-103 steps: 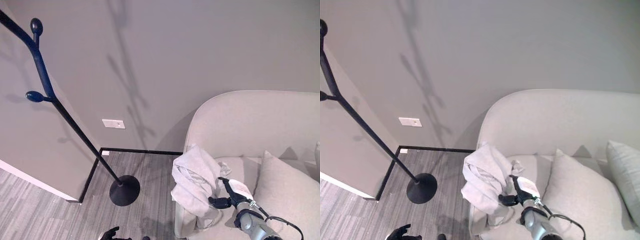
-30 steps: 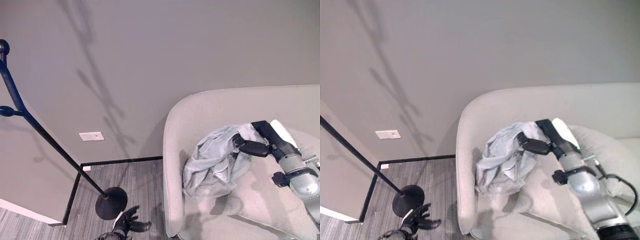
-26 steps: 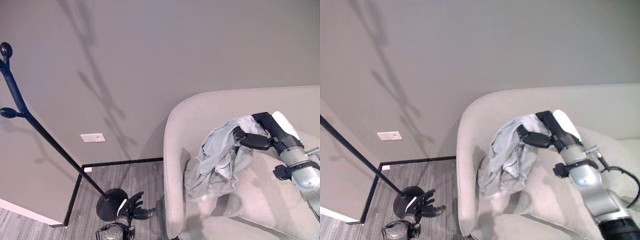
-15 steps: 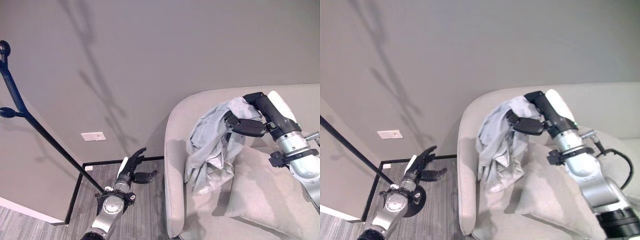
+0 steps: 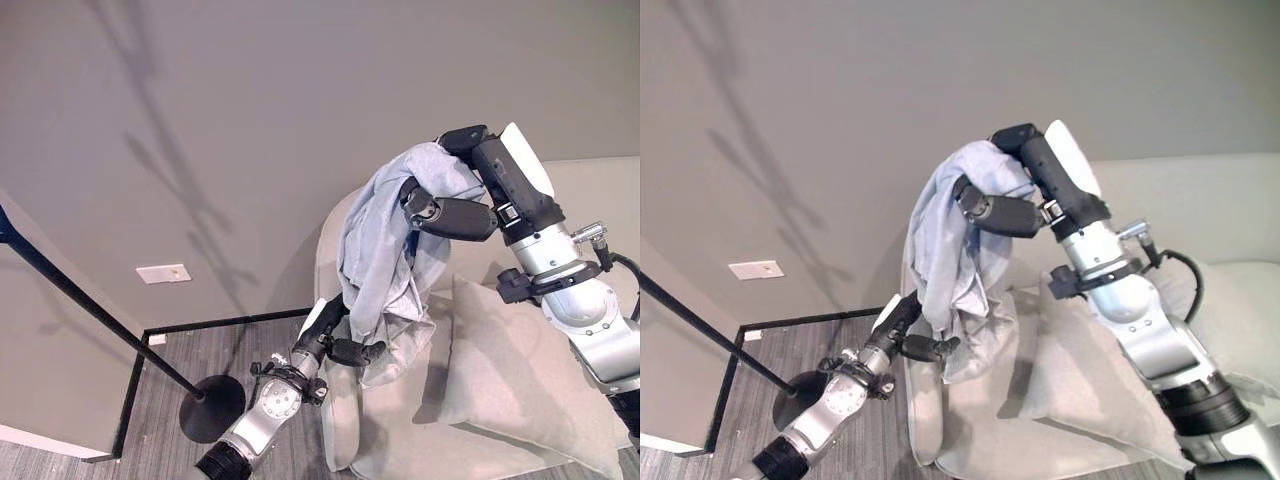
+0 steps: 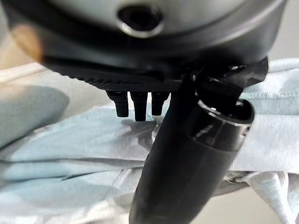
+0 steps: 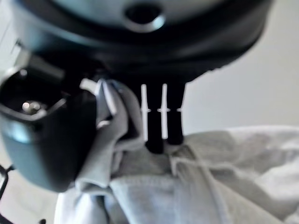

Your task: Hang the clothes on the sofa on the clothes rack.

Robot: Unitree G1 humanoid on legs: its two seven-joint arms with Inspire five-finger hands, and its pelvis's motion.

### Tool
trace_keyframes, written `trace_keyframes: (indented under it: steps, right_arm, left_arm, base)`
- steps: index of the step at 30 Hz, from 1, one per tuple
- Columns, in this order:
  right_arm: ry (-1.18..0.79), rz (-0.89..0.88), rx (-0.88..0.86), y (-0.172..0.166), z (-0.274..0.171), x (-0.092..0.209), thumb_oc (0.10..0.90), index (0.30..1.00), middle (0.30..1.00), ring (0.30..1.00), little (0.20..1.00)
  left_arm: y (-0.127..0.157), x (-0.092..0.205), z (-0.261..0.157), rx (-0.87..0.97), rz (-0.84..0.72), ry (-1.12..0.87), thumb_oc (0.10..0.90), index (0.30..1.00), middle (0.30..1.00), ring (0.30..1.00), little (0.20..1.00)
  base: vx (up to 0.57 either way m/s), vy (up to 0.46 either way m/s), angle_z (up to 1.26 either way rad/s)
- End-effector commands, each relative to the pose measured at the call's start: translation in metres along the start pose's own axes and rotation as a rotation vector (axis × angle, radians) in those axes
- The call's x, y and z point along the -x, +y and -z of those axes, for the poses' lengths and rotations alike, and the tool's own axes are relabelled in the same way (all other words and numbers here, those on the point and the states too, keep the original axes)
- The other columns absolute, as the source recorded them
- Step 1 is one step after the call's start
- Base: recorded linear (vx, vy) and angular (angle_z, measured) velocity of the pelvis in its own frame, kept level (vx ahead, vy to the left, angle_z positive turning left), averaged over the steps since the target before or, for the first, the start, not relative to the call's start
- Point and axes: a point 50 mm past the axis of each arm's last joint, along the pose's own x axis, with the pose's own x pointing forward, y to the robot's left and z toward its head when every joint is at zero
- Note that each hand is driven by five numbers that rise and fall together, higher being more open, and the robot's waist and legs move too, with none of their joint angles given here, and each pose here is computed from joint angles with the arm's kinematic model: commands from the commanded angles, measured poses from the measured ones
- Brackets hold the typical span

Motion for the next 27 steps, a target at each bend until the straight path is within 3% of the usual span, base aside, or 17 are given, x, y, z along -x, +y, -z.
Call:
trace_keyframes:
  steps: [1, 2, 3, 7, 9, 16, 17, 18, 22, 27]
  right_arm:
    - [-0.239, 0.251, -0.029, -0.044, -0.040, -0.023, 0.400, 0.300, 0.300, 0.300, 0.300]
    - [-0.239, 0.251, -0.029, -0.044, -0.040, -0.023, 0.400, 0.300, 0.300, 0.300, 0.300]
    - [-0.505, 0.286, -0.242, -0.032, -0.100, -0.075, 0.400, 0.300, 0.300, 0.300, 0.300]
    - [-0.529, 0.282, -0.259, -0.032, -0.106, -0.080, 0.400, 0.300, 0.300, 0.300, 0.300]
    - [-0.619, 0.275, -0.429, -0.033, -0.131, -0.098, 0.400, 0.300, 0.300, 0.300, 0.300]
    - [-0.673, 0.265, -0.575, -0.034, -0.148, -0.107, 0.400, 0.300, 0.300, 0.300, 0.300]
    - [-0.692, 0.266, -0.608, -0.034, -0.153, -0.107, 0.400, 0.300, 0.300, 0.300, 0.300]
    - [-0.705, 0.274, -0.623, -0.036, -0.155, -0.107, 0.400, 0.300, 0.300, 0.300, 0.300]
    - [-0.709, 0.270, -0.615, -0.036, -0.156, -0.105, 0.400, 0.300, 0.300, 0.300, 0.300]
    - [-0.673, 0.315, -0.529, -0.047, -0.139, -0.090, 0.400, 0.300, 0.300, 0.300, 0.300]
  left_arm:
    - [0.005, -0.023, -0.048, 0.002, 0.002, -0.243, 0.800, 0.900, 0.900, 0.900, 0.900]
    - [0.005, -0.023, -0.048, 0.002, 0.002, -0.243, 0.800, 0.900, 0.900, 0.900, 0.900]
    - [-0.084, -0.050, -0.060, -0.001, 0.335, -0.209, 0.800, 0.900, 0.900, 0.900, 0.900]
    - [-0.088, -0.054, -0.063, 0.003, 0.334, -0.210, 0.800, 0.900, 0.900, 0.900, 0.900]
    - [-0.113, -0.070, -0.053, -0.085, 0.322, -0.103, 0.800, 0.900, 0.900, 0.900, 0.900]
    - [-0.105, -0.082, -0.043, -0.124, 0.228, -0.001, 0.800, 0.900, 0.900, 0.900, 0.900]
    - [-0.099, -0.086, -0.042, -0.133, 0.185, 0.023, 0.723, 0.785, 0.785, 0.785, 0.785]
    - [-0.094, -0.090, -0.043, -0.135, 0.154, 0.037, 0.400, 0.300, 0.300, 0.300, 0.300]
    - [-0.088, -0.092, -0.044, -0.135, 0.124, 0.041, 0.400, 0.300, 0.300, 0.300, 0.300]
    - [-0.052, -0.089, -0.031, -0.106, -0.018, 0.063, 0.400, 0.300, 0.300, 0.300, 0.300]
  base:
    - [0.00, 0.000, 0.00]
    - [-0.04, -0.028, 0.00]
    - [-0.02, -0.024, -0.10]
    - [-0.01, -0.012, -0.25]
    - [-0.01, -0.058, -0.01]
    - [0.00, -0.037, -0.37]
    - [-0.01, -0.071, -0.11]
    - [-0.01, -0.057, -0.02]
    - [-0.01, -0.048, -0.03]
    - [-0.01, -0.065, 0.03]
